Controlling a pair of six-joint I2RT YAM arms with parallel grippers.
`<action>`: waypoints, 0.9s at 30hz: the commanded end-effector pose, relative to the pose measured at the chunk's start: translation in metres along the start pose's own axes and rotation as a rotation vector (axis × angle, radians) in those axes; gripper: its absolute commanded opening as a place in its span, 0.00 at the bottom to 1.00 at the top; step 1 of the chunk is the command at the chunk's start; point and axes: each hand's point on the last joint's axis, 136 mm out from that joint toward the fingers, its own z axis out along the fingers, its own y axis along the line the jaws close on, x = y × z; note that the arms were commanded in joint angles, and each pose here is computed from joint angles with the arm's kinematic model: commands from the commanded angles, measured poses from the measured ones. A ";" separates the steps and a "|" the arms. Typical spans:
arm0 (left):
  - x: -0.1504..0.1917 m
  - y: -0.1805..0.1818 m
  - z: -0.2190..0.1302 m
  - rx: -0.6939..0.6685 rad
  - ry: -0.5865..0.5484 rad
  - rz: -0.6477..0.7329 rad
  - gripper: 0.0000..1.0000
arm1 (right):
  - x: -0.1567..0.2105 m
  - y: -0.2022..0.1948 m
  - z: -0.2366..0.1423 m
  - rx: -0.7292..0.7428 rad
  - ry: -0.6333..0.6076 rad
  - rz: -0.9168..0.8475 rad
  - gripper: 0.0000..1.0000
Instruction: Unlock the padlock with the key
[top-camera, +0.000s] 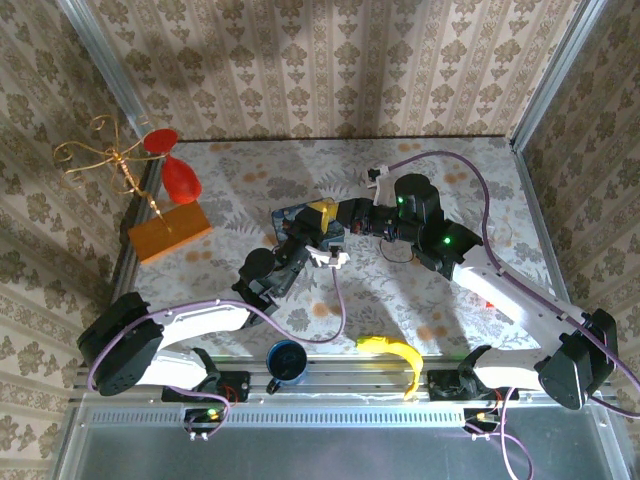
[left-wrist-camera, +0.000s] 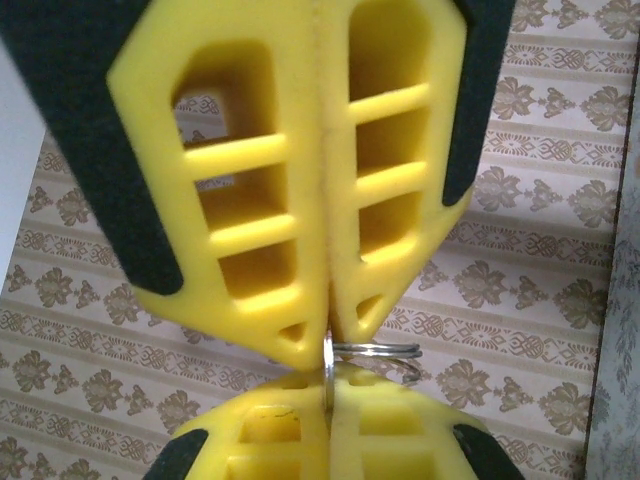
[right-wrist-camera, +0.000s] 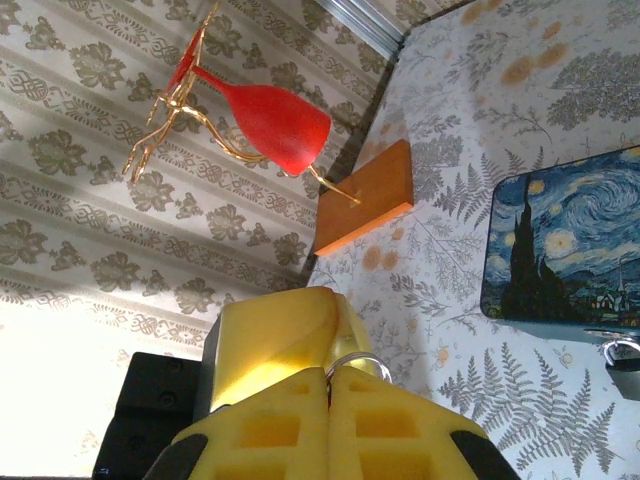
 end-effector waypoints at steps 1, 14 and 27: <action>-0.002 0.025 -0.001 -0.062 -0.001 -0.061 0.00 | 0.002 0.007 0.002 -0.023 0.022 -0.007 0.00; -0.014 0.017 -0.044 0.135 -0.106 -0.298 0.71 | -0.024 0.012 -0.003 -0.064 -0.094 -0.018 0.00; 0.034 0.051 -0.056 0.372 0.118 -1.240 0.71 | -0.033 0.010 -0.007 -0.145 -0.159 -0.041 0.00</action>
